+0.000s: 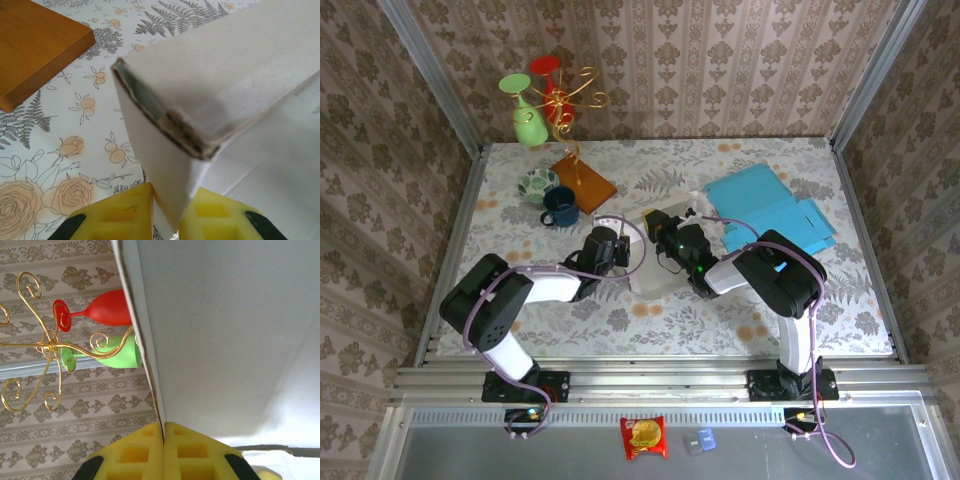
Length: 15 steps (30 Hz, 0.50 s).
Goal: Fold the paper box
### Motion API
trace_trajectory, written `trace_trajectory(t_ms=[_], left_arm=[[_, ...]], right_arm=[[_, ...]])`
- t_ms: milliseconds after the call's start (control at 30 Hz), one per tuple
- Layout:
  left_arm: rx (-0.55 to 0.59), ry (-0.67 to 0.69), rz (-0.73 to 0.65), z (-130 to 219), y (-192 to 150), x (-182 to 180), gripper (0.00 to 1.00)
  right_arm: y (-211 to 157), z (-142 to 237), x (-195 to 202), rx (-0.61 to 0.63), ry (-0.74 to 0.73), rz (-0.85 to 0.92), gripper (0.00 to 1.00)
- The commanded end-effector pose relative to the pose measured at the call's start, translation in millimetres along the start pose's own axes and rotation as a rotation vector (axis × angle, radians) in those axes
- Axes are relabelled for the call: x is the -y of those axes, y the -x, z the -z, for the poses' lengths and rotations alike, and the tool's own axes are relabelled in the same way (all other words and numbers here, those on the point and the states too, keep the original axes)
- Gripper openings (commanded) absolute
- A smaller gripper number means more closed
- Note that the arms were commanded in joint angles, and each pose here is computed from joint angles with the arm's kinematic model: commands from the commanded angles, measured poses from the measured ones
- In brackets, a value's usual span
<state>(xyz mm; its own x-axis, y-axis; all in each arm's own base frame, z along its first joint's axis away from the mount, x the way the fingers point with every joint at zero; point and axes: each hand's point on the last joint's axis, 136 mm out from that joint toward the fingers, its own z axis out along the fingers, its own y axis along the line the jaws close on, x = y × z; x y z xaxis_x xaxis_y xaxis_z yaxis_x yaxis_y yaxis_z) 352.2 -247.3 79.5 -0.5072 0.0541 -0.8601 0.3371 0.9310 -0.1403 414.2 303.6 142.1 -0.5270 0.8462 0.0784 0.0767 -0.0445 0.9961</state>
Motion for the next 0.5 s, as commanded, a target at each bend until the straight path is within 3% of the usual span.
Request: trace_trajectory(t_ms=[0, 233, 333, 467], left_arm=[[0.027, -0.023, 0.014, -5.9, 12.2, 16.1, 0.16], [0.026, -0.007, 0.004, -12.2, 16.3, 21.4, 0.1], [0.014, 0.003, -0.012, -13.2, 17.6, 24.8, 0.0], [-0.016, 0.046, -0.025, -15.4, 16.0, 22.9, 0.0]], right_arm=[[-15.3, 2.9, 27.7, -0.045, -0.08, -0.003, 0.0], [-13.8, 2.5, 26.4, -0.035, -0.082, -0.013, 0.0], [-13.6, 2.5, 24.8, -0.032, -0.084, -0.017, 0.0], [-13.2, 2.9, 23.0, -0.028, -0.09, -0.02, 0.0]])
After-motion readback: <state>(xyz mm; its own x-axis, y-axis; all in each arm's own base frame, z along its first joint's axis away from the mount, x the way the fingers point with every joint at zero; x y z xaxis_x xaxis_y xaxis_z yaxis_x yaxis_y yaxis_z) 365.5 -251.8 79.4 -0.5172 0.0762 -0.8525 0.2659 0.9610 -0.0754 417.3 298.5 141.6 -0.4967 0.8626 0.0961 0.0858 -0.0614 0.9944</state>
